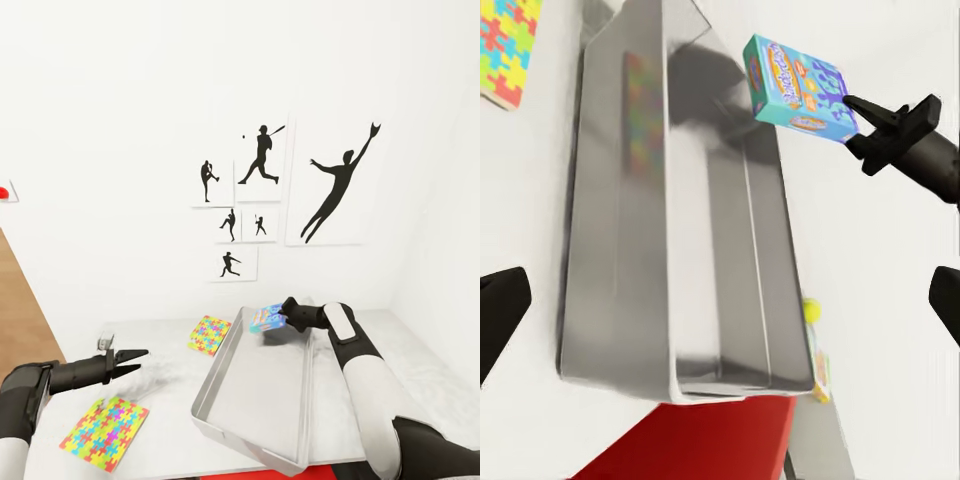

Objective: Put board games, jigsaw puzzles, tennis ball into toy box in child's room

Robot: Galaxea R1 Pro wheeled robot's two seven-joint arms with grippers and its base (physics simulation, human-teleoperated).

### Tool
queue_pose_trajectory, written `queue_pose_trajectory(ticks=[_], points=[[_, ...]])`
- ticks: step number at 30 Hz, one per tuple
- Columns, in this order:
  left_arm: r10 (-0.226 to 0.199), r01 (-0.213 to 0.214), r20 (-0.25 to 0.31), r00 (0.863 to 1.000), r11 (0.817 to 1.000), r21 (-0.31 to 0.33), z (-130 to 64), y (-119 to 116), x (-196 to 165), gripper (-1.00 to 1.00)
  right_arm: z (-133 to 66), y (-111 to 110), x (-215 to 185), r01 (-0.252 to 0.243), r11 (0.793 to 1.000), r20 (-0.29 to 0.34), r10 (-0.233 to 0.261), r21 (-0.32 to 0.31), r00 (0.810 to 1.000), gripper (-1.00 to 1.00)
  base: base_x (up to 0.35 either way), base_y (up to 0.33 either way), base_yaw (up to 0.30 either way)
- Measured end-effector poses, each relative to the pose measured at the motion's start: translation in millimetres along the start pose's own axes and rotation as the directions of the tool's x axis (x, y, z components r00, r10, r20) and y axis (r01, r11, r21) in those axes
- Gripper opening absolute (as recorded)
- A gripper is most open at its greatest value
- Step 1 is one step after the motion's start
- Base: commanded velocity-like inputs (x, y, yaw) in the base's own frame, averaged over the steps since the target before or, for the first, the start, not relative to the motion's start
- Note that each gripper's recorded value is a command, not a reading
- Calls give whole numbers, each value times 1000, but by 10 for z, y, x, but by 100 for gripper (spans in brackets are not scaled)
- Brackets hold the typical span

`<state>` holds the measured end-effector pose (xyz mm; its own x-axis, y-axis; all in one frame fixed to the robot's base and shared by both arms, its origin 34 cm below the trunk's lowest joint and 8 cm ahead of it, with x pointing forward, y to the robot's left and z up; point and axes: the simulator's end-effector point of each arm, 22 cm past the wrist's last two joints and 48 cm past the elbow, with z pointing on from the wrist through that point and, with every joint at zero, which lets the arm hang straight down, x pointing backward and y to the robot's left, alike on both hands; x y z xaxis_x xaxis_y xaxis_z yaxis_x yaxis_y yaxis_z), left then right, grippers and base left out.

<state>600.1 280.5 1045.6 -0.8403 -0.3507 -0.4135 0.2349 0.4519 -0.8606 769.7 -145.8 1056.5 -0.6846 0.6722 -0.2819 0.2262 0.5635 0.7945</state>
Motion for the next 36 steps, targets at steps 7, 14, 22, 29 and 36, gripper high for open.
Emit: queue_pose_trajectory(ticks=[7, 14, 22, 29, 36], points=[[18, -20, 59, 998, 999, 26, -295, -53, -226, 100, 16, -31, -4, -3, 1000, 3, 3, 5, 1000, -100, 0, 0, 36], [16, -16, 71, 997, 1000, 2, -440, 40, -283, 100, 57, -128, -57, -15, 1000, 28, 15, 21, 1000, -100, 0, 0, 91], [21, -18, 98, 995, 999, -26, -702, 122, -413, 100, 167, -385, -42, -48, 997, 51, 45, 68, 998, -100, 0, 0, 108], [13, -10, 96, 995, 999, -30, -702, 169, -409, 100, 198, -514, -50, -55, 994, 53, 50, 93, 997, -100, 0, 0, 109], [4, -1, 91, 996, 999, -34, -684, 219, -390, 100, 237, -560, -41, -56, 993, 49, 52, 102, 997, -100, 0, 0, 109]])
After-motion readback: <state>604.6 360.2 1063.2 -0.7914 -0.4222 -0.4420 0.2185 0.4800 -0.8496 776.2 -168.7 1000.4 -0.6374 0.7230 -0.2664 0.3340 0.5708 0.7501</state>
